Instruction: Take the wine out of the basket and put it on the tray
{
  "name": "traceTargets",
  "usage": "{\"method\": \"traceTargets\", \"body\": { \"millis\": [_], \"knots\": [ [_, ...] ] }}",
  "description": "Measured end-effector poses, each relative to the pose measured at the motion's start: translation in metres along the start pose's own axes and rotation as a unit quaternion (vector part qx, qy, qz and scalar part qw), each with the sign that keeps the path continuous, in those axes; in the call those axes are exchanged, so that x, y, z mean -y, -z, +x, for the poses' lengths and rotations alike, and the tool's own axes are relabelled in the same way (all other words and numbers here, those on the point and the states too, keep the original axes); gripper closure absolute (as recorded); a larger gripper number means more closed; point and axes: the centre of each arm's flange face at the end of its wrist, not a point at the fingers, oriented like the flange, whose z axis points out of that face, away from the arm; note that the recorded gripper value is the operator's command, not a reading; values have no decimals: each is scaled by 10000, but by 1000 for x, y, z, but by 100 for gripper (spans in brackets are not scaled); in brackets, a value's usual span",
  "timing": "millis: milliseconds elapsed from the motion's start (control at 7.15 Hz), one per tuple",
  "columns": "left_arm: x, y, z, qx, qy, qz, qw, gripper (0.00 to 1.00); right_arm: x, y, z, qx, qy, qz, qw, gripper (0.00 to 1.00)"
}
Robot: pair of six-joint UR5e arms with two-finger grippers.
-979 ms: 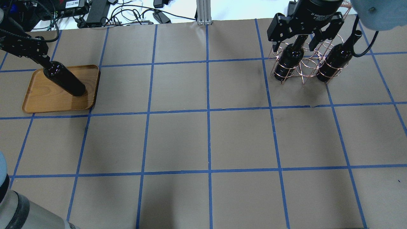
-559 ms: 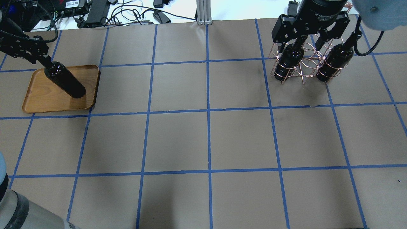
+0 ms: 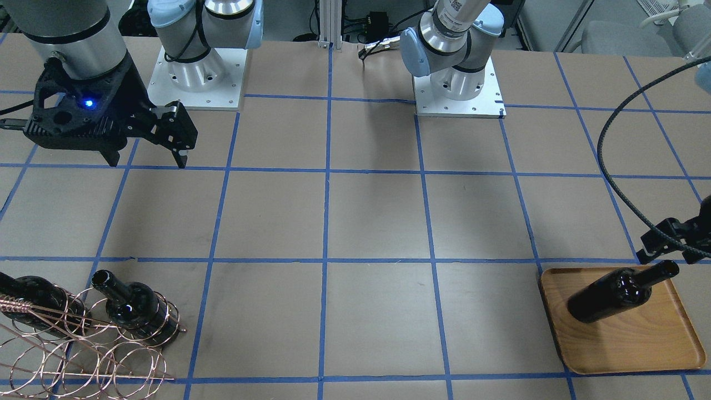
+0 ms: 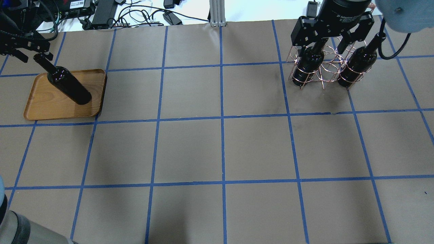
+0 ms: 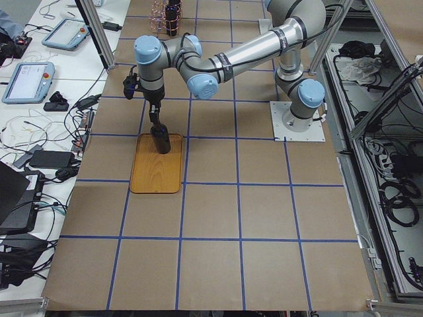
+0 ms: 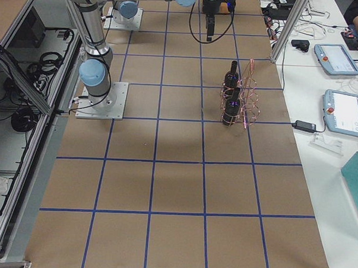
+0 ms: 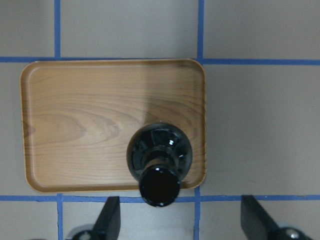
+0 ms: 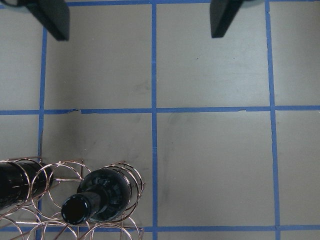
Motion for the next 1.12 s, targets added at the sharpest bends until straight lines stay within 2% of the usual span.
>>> {"method": "traceTargets", "body": {
  "millis": [140, 420, 699, 839, 1119],
  "knots": [
    [-12, 26, 24, -15, -89, -59, 9999, 11, 0, 0, 0, 2, 3, -2, 10000, 0],
    [-32, 64, 117, -34, -287, -133, 9995, 11, 0, 0, -1, 9, 3, 1, 10000, 0],
    [-53, 81, 229, 105, -824, -125, 9965, 8, 0, 1, -1, 42, 4, 8, 10000, 0],
    [-69, 84, 263, 105, -899, -126, 9958, 5, 0, 1, -1, 55, 3, 15, 10000, 0],
    [-103, 85, 289, 70, -852, -169, 9962, 0, 0, 1, -2, 60, 3, 24, 10000, 0]
  ]
}}
